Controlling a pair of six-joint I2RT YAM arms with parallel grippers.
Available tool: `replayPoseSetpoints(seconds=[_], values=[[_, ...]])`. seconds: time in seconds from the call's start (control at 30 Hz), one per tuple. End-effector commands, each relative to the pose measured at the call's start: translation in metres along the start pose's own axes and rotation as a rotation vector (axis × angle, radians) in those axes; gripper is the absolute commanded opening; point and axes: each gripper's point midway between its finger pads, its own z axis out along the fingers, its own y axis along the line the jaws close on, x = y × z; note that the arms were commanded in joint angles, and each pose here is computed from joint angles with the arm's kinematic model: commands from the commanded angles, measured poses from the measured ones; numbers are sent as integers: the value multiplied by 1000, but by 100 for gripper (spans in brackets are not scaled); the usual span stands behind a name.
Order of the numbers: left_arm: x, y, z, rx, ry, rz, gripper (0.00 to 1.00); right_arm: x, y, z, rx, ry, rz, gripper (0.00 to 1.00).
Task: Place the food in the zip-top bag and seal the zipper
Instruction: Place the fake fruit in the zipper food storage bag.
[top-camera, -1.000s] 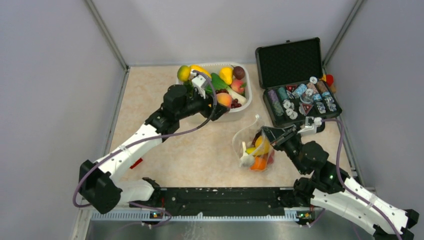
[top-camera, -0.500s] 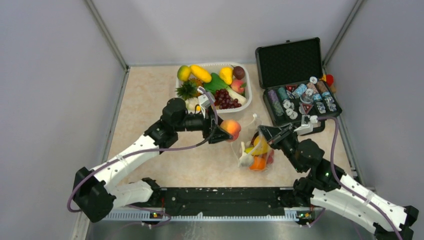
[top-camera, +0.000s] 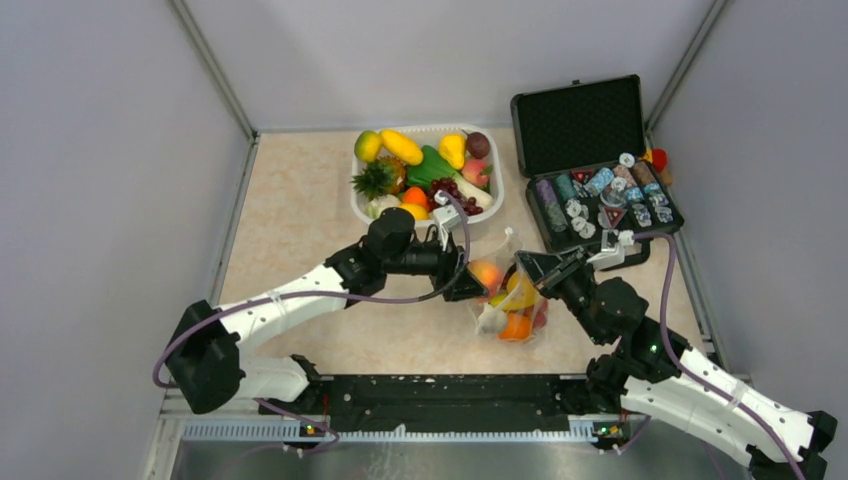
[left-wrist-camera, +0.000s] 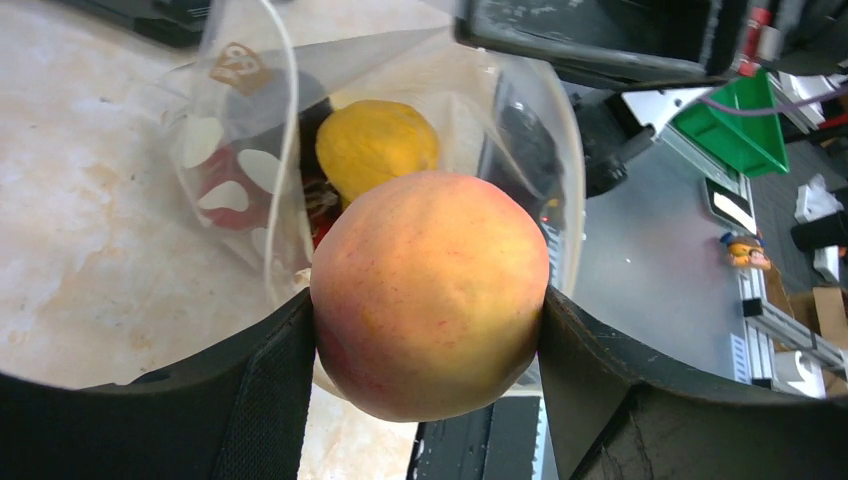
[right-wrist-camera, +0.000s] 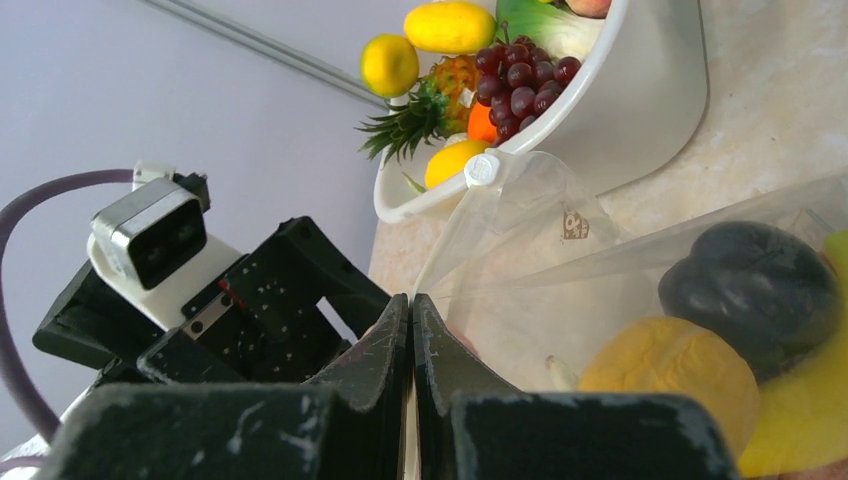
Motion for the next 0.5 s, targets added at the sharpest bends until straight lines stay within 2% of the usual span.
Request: replayPoseSetpoints(seconds=[0.0,0.17,0.33,0.47], values=[[-35,0,7,-25,-83,20,56,-5,18,-1,-60,-8,31,0],[-25,-7,18,47,-27,46,68,-4,17,-1,-59,-7,31,0],[-20,-3,21,17,3,55,77,-5,17,-1,-57,-10,31,0],[-25,-2,14,-16,-19,84,91,-4,14,0,-49,-11,32,0]])
